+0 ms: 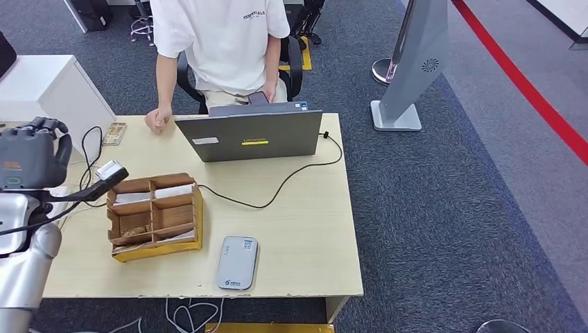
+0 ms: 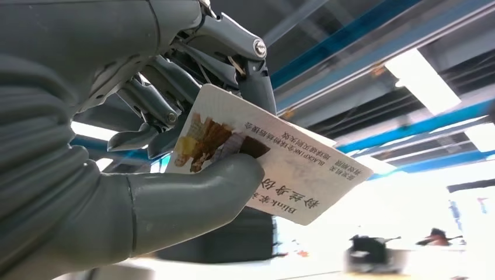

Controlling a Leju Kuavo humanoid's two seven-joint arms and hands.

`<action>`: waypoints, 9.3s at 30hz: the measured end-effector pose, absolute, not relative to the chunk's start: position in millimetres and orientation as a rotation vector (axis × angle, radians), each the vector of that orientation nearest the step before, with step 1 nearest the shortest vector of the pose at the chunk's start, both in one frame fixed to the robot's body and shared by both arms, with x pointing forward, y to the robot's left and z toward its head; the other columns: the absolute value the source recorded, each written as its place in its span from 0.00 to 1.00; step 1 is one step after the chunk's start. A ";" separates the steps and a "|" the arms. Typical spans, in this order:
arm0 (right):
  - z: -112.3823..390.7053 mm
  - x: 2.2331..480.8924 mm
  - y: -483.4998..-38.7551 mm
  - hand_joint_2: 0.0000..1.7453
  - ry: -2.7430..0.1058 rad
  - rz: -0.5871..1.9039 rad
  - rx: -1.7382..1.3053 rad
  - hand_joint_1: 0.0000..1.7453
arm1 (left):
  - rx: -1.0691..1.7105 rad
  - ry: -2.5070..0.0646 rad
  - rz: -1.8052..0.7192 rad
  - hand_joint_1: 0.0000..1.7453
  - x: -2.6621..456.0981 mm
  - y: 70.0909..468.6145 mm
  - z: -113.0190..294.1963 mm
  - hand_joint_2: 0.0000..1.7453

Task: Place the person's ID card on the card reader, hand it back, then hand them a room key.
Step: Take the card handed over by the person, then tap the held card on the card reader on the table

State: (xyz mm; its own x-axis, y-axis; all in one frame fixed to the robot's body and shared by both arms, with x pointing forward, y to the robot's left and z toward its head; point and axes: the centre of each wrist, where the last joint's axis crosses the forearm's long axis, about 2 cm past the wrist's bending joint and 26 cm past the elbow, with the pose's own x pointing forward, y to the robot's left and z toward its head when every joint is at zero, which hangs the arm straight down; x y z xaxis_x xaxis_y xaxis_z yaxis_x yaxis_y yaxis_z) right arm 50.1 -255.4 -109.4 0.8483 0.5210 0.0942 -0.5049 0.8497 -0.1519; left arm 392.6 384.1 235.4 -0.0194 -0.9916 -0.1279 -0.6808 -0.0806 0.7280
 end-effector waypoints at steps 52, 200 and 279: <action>-111.2 32.8 -255.4 1.00 -0.077 0.409 -0.122 0.00 | 1.121 -2.157 -1.093 1.00 274.8 153.4 124.2 1.00; -110.0 23.7 -232.9 1.00 -0.062 0.579 -0.108 0.00 | 1.067 -1.674 -1.093 1.00 215.3 180.4 32.6 1.00; -110.2 22.9 -233.8 1.00 -0.028 0.607 -0.094 0.00 | 1.790 -1.720 -1.005 1.00 415.8 325.9 232.8 1.00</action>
